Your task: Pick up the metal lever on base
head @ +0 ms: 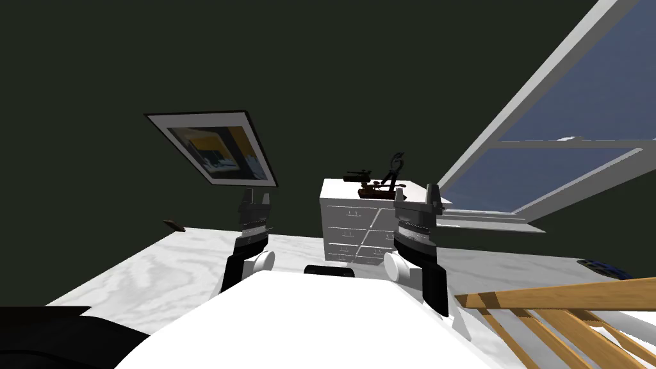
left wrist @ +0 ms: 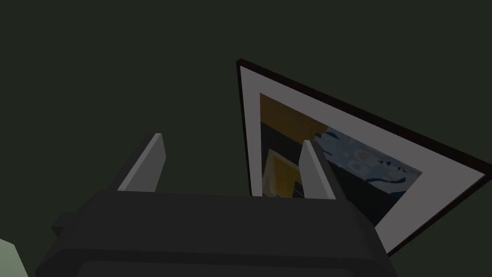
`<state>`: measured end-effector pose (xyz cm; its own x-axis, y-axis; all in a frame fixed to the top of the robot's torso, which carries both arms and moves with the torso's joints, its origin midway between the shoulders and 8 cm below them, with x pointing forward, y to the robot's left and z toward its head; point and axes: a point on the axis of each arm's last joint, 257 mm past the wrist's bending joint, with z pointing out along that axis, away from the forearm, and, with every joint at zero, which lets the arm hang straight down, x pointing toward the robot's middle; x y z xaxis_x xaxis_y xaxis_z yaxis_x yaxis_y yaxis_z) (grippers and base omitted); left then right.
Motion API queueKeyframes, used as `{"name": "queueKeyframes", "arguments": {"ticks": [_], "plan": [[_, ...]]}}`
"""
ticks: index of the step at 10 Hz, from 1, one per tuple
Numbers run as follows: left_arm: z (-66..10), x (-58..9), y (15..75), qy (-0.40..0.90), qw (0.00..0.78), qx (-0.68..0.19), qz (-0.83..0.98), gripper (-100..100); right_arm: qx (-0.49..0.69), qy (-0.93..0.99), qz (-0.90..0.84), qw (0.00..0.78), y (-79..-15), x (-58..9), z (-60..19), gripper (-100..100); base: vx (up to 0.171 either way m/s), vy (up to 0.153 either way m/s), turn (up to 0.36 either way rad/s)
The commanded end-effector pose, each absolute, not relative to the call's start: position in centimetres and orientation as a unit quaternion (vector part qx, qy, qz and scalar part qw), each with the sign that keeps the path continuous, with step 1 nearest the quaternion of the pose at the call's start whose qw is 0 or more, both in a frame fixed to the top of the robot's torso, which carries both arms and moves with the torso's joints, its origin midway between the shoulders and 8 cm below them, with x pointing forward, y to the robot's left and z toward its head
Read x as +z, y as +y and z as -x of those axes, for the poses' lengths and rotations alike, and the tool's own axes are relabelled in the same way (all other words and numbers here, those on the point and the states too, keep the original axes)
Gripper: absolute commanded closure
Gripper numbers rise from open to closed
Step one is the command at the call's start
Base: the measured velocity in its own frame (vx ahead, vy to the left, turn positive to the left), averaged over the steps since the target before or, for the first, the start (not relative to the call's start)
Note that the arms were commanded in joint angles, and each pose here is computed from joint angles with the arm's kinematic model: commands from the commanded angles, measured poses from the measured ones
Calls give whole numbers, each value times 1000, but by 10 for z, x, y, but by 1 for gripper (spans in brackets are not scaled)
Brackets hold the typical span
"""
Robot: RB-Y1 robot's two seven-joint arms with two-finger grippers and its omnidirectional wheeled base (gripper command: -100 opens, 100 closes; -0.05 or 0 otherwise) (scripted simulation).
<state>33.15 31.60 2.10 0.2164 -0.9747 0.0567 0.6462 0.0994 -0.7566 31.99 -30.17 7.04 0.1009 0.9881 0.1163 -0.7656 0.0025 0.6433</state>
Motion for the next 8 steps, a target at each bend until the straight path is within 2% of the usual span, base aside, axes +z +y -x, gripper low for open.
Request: {"name": "queueKeyframes", "arguments": {"ticks": [1,8], "plan": [[-332,21,316,241,701,-578,341,0,645,203,-273,685,-295,74,-321,-100,-6,3,-35],[-332,21,316,241,701,-578,341,0,643,261,-117,710,-246,100,-329,-100,-22,12,-71]]}}
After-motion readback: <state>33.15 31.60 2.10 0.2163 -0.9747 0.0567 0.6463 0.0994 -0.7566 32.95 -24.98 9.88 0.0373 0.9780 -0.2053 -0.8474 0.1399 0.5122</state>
